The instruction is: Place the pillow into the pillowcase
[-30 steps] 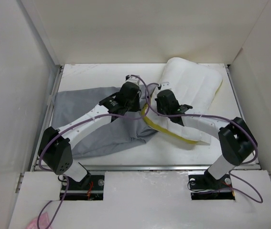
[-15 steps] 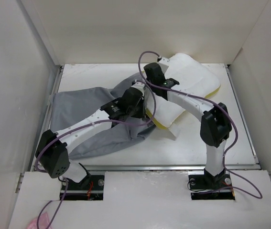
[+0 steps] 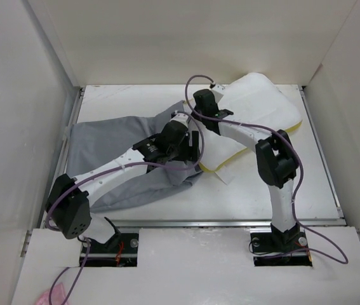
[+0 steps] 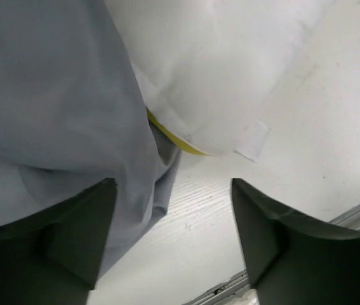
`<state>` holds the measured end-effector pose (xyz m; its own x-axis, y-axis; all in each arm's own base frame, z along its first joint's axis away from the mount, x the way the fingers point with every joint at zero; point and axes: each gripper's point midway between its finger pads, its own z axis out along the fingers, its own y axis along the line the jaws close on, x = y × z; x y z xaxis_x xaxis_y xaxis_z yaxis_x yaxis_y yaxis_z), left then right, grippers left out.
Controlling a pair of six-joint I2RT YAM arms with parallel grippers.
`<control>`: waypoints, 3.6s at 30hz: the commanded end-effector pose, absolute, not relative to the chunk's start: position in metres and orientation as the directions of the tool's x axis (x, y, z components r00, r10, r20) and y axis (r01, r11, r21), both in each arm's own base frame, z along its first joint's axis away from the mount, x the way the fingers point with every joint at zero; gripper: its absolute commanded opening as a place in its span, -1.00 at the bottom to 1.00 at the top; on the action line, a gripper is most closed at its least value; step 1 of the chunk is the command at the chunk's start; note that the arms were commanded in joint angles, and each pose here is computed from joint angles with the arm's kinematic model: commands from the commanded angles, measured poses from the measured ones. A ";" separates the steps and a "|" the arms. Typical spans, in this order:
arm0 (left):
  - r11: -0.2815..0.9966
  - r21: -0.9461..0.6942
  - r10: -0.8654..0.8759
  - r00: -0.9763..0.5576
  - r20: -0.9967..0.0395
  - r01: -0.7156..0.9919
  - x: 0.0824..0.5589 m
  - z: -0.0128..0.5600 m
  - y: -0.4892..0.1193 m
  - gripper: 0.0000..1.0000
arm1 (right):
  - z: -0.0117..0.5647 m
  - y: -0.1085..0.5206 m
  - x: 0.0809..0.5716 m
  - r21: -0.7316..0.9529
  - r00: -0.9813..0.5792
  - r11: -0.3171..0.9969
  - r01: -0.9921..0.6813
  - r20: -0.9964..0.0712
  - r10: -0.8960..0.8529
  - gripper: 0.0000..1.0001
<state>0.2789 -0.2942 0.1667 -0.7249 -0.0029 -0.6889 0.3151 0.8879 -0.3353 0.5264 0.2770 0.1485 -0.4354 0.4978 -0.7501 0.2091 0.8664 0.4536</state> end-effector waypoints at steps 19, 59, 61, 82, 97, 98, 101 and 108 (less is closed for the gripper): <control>0.979 -0.200 -0.133 -0.650 -0.749 0.031 0.487 0.192 -0.226 0.52 | 0.175 0.228 0.490 0.263 -0.482 0.951 -0.163 -0.862 0.156 0.57; 0.963 -0.207 -0.054 -0.625 -0.779 0.174 0.480 0.219 -0.249 -1.00 | 0.160 0.265 0.462 0.250 -0.347 0.910 -0.331 -0.929 0.129 -1.00; 0.957 -0.191 -0.015 -0.623 -0.782 0.217 0.475 0.216 -0.259 -1.00 | 0.172 0.274 0.460 0.269 -0.319 0.884 -0.383 -0.936 0.147 -1.00; 0.770 -0.353 0.087 -0.635 -0.767 0.532 0.361 0.242 -0.343 -1.00 | 0.261 0.202 0.520 0.669 -0.002 0.743 0.037 -0.743 0.669 -1.00; 0.884 -0.309 -0.012 -0.643 -0.766 0.352 0.374 0.237 -0.308 1.00 | 0.212 0.243 0.531 0.357 -0.255 0.925 -0.127 -0.913 0.318 0.44; 0.895 -0.308 -0.023 -0.658 -0.753 0.322 0.371 0.224 -0.298 1.00 | 0.211 0.234 0.529 0.340 -0.245 0.936 -0.095 -0.919 0.309 0.46; 0.903 -0.341 -0.087 -0.667 -0.740 0.260 0.363 0.216 -0.277 1.00 | 0.203 0.218 0.511 0.295 -0.263 0.953 -0.070 -0.927 0.267 0.63; 0.916 -0.368 -0.132 -0.746 -0.653 0.161 0.332 0.154 -0.255 1.00 | 0.144 0.194 0.481 0.174 -0.461 0.984 -0.028 -0.876 0.142 0.67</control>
